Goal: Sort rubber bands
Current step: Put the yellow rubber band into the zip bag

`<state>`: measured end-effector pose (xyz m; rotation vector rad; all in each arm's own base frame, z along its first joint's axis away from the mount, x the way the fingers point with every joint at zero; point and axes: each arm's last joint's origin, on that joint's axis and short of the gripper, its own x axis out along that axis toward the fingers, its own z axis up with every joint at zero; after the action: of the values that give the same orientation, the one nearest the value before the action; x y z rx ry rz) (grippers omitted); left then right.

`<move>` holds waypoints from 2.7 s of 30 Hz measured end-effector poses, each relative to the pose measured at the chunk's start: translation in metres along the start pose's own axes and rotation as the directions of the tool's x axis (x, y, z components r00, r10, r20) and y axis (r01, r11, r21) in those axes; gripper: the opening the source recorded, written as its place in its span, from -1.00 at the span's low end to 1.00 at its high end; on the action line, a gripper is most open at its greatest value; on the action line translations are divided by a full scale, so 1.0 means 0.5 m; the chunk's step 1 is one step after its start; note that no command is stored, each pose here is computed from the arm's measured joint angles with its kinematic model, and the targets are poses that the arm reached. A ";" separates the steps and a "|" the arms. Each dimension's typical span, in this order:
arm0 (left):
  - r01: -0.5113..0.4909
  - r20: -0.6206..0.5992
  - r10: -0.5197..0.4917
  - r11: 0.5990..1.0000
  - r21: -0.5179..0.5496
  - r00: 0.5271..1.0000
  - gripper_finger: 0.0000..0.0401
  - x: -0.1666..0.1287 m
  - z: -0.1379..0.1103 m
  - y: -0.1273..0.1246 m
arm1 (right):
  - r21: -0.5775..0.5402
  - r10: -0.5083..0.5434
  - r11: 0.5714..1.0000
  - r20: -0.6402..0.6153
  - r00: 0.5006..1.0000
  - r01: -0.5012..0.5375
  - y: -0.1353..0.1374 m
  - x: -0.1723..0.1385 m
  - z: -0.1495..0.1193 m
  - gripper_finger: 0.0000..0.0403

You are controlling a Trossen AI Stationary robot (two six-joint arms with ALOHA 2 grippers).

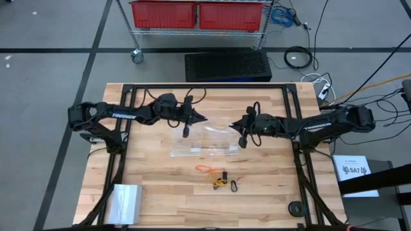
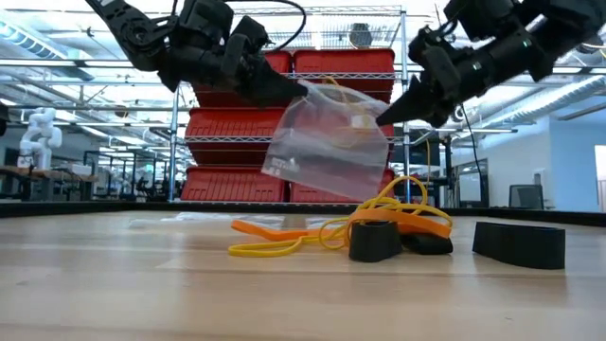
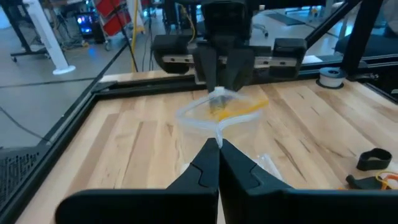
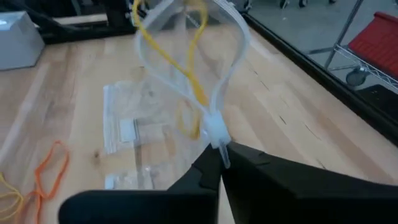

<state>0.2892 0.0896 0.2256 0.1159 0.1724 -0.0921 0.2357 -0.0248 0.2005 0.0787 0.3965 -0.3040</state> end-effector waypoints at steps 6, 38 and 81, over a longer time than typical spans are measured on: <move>0.014 0.004 -0.014 1.000 0.002 1.000 -1.00 0.003 0.002 -0.008 | -0.044 -0.011 0.999 -0.090 0.996 0.007 0.005 -0.003 0.047 -1.00; -0.022 0.012 0.022 1.000 -0.017 1.000 -1.00 0.013 -0.016 0.012 | -0.133 -0.137 0.986 -0.263 0.955 0.105 -0.008 -0.023 0.157 -0.44; 0.082 -0.006 -0.082 0.997 -0.002 0.997 -1.00 -0.015 -0.057 0.027 | 0.239 0.365 0.931 -0.605 0.708 -0.276 0.377 0.089 -0.049 -0.16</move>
<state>0.2783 0.1072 0.2002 0.1074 0.1836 -0.1734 0.3238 0.1457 0.1638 0.3887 1.0403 0.0635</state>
